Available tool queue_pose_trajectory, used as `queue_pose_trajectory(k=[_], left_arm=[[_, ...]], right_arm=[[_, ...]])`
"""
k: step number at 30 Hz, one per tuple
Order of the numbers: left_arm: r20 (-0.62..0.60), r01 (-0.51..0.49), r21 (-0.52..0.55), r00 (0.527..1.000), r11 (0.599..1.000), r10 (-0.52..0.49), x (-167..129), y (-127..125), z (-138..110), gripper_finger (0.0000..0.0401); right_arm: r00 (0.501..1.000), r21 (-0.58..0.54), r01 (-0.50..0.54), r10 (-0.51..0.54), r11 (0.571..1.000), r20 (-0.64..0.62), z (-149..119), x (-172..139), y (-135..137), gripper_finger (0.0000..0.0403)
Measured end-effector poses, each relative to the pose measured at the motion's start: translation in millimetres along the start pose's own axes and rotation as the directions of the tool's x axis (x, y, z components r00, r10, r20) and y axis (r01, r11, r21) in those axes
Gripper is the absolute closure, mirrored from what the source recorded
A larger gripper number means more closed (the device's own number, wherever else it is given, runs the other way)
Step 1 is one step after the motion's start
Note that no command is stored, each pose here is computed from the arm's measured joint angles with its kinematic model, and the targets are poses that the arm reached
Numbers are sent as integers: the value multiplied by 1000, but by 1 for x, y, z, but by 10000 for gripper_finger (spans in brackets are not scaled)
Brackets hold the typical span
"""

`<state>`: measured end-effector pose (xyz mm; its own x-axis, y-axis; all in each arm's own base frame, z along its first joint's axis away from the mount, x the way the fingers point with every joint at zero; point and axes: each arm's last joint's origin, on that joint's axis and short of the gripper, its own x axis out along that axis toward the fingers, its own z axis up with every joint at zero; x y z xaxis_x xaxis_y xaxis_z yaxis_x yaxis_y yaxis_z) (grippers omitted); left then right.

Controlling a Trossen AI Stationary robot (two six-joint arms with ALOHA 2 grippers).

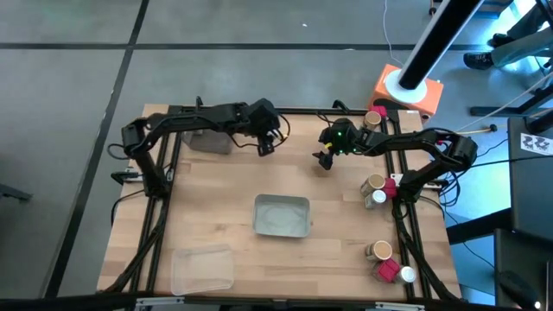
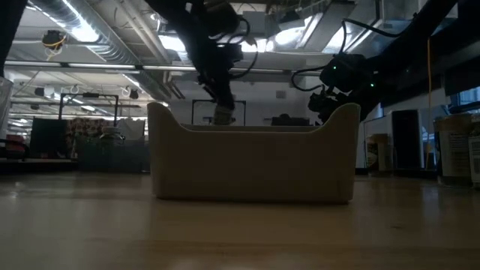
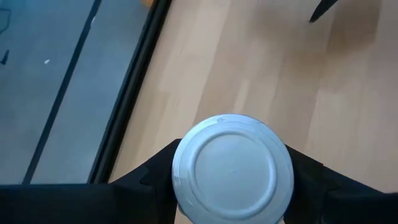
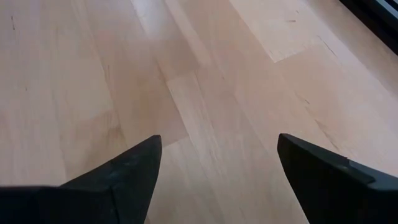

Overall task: Sort spices by type
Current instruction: Put the top white seasoning bottle into the black bin

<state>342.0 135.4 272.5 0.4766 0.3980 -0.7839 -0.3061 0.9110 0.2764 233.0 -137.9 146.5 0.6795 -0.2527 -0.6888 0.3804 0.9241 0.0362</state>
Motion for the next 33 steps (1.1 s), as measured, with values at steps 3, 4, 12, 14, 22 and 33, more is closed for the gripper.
queue_pose_trajectory(k=[3, 4, 12, 14, 22, 33], left_arm=[[0, -28, -32, 1000, 999, 28, -14, 3, -6, 212], [-6, -36, -39, 999, 999, 35, -18, 4, -9, 213], [-15, -161, -130, 987, 978, 160, -46, 14, -39, 210], [-28, -194, -161, 981, 968, 192, -51, 17, -48, 211], [-52, -325, -313, 944, 893, 326, -64, 32, -83, 205], [-126, -387, -459, 919, 800, 373, -45, 42, -125, 201]], right_arm=[[1000, 0, 0, 0, 1000, 0, 0, 0, 0, 84], [1000, 0, 0, 0, 1000, 0, 0, 0, 0, 84], [1000, 0, 0, 0, 1000, 0, 0, 0, 0, 84], [1000, 0, 0, 0, 1000, 1, 0, 0, 0, 84], [1000, 1, 1, -1, 1000, 3, 0, 0, 0, 84], [1000, 0, 2, -2, 1000, 8, 1, 0, 0, 84]])
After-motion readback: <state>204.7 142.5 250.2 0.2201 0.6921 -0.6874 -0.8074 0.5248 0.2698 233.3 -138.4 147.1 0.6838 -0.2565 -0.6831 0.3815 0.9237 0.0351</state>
